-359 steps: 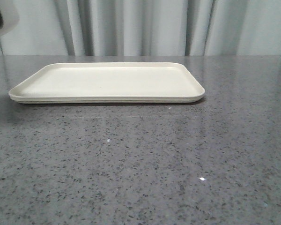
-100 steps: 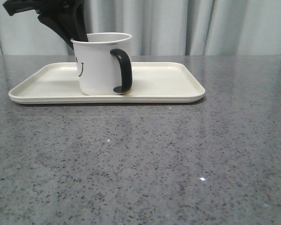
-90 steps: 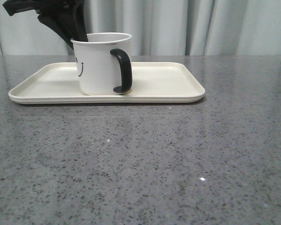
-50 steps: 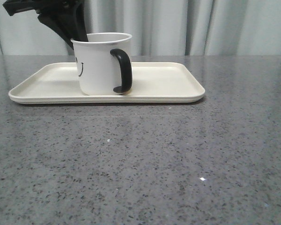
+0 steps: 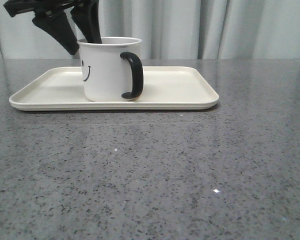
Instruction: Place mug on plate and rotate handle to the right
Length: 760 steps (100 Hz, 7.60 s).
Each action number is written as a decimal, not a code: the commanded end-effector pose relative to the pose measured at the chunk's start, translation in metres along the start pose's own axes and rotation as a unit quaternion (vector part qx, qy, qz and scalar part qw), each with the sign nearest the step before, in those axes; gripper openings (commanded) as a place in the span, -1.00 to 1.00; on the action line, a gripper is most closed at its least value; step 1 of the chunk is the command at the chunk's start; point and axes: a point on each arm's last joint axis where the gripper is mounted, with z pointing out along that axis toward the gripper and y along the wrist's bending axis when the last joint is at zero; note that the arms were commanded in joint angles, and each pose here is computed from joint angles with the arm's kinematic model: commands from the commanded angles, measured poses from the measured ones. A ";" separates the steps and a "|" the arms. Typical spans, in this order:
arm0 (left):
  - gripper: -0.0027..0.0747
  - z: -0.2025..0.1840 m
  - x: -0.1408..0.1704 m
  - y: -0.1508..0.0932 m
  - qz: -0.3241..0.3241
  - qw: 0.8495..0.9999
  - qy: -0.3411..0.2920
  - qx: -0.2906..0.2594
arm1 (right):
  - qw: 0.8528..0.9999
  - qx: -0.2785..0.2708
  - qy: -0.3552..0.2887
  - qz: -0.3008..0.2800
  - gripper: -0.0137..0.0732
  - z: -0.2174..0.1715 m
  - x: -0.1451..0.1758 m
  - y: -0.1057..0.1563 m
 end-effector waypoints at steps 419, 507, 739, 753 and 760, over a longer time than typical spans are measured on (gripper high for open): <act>0.16 -0.151 0.223 0.099 -0.035 0.945 -0.319 -0.062 | 0.964 -0.216 0.153 -0.036 0.78 0.264 -0.064 0.192; 0.16 -0.151 0.223 0.099 -0.035 0.945 -0.319 -0.062 | 0.961 -0.214 0.170 -0.030 0.28 0.286 -0.044 0.203; 0.16 -0.151 0.223 0.099 -0.035 0.945 -0.319 -0.062 | 0.814 -0.426 0.160 -0.360 -0.83 0.293 -0.119 0.193; 0.16 -0.151 0.223 0.099 -0.035 0.945 -0.319 -0.062 | 0.813 -0.429 0.161 -0.360 -0.83 0.294 -0.117 0.194; 0.16 -0.151 0.223 0.099 -0.035 0.945 -0.319 -0.062 | 0.812 -0.429 0.165 -0.359 -0.83 0.297 -0.115 0.194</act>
